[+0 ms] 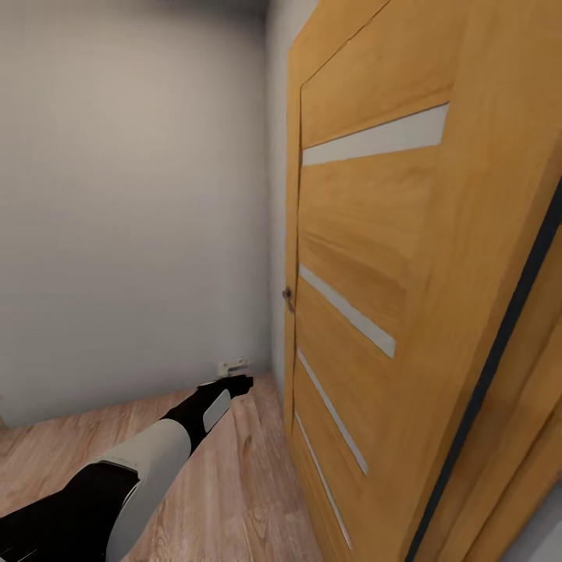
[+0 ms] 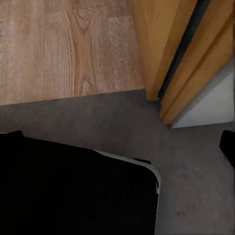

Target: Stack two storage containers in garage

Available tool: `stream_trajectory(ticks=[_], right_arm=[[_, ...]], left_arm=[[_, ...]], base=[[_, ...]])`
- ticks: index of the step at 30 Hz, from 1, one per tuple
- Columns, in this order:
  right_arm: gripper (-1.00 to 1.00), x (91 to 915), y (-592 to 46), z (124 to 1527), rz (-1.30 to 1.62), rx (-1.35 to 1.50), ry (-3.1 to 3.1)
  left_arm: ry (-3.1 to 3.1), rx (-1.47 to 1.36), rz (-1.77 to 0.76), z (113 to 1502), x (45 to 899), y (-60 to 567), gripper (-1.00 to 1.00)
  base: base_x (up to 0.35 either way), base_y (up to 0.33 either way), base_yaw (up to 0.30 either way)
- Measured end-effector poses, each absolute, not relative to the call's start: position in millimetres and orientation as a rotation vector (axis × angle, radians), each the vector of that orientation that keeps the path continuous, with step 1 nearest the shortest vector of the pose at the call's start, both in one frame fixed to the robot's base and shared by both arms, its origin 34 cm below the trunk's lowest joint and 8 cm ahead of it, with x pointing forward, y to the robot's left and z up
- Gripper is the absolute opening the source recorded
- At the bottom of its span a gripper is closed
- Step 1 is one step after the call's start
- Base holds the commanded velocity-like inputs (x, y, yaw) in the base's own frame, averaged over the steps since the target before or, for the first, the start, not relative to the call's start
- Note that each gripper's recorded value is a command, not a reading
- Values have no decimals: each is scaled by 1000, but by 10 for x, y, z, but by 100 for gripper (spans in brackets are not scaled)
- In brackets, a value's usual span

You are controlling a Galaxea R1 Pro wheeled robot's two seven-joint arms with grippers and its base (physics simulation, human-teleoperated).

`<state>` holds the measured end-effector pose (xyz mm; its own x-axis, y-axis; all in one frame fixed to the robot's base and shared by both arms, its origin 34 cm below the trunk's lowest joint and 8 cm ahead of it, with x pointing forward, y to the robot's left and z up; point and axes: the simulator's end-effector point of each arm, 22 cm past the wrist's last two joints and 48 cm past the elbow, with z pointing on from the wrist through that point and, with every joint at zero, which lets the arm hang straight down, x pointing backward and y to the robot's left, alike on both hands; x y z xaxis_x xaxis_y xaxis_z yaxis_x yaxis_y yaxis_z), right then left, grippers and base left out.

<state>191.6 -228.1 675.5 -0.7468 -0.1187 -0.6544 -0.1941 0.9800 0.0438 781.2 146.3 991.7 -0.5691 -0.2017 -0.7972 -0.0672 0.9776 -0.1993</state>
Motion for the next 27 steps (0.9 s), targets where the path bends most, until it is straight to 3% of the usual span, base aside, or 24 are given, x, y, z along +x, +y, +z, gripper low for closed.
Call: stream_trajectory(ticks=[20, 27], right_arm=[[100, 1915, -2281, 6755, 142, -218, 2422], [100, 1915, -2283, 6754, 141, -218, 2422]], left_arm=[[2172, -187, -175, 9918, 7819, 1494, 100], [2183, -216, -113, 9568, 7666, 1789, 100]], base=[[0, -16, 251], [0, 0, 251]])
